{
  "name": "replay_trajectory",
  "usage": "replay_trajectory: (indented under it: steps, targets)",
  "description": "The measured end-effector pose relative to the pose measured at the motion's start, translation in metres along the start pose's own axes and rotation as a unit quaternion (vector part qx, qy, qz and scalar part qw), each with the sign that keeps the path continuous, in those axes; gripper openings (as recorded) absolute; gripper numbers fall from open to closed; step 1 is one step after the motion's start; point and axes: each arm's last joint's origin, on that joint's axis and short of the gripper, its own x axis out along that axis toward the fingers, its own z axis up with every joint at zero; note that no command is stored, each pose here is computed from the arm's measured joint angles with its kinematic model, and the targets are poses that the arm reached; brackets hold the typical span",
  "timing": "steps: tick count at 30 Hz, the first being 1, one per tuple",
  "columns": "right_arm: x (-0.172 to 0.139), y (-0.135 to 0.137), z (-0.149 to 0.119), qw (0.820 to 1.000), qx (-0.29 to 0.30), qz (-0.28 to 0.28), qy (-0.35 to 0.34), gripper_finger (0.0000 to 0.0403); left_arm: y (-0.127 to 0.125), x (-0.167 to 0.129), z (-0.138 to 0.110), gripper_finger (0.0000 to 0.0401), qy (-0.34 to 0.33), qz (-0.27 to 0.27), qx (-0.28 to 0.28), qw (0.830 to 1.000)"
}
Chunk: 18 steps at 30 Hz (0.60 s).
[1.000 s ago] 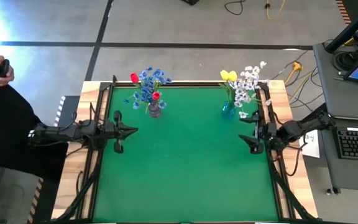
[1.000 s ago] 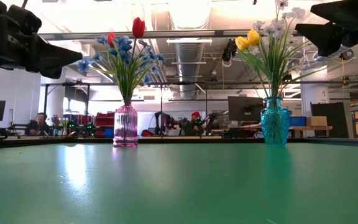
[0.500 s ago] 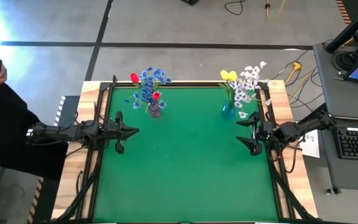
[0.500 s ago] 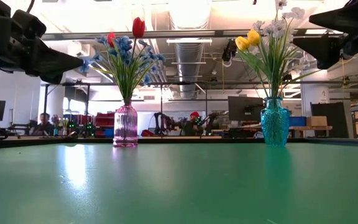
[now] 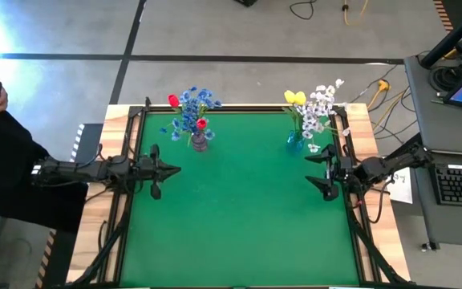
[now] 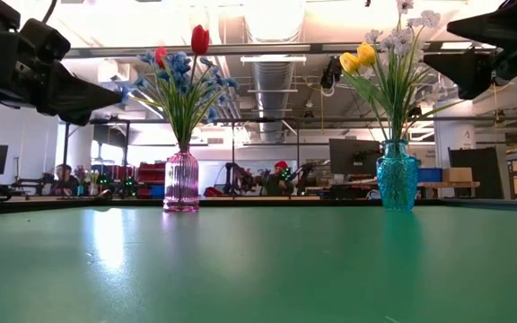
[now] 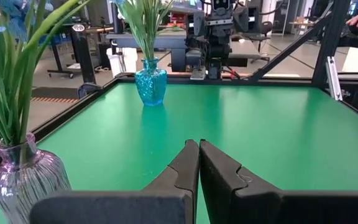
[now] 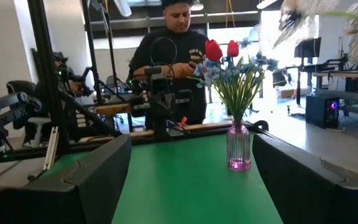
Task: Sort flowers into vase by color
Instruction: Return to Home Position
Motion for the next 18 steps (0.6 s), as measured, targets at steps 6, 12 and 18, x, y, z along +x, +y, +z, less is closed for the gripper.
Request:
replay_trajectory:
  steps: [6,12,18]
  targets:
    - [-0.002,-0.003,0.001,0.998,0.055,-0.023,-0.011,0.0327,0.000,0.001,-0.001,0.0000,0.009,0.000,0.002,1.000]
    - [-0.002,-0.007,-0.010,0.996,0.032,-0.073,0.041,0.0327,0.000,0.003,-0.003,0.0000,0.018,0.001,0.004,1.000]
    - [-0.002,-0.005,-0.011,0.997,-0.054,-0.030,0.049,0.0327,-0.001,0.004,-0.004,0.0000,0.026,0.001,0.005,1.000]
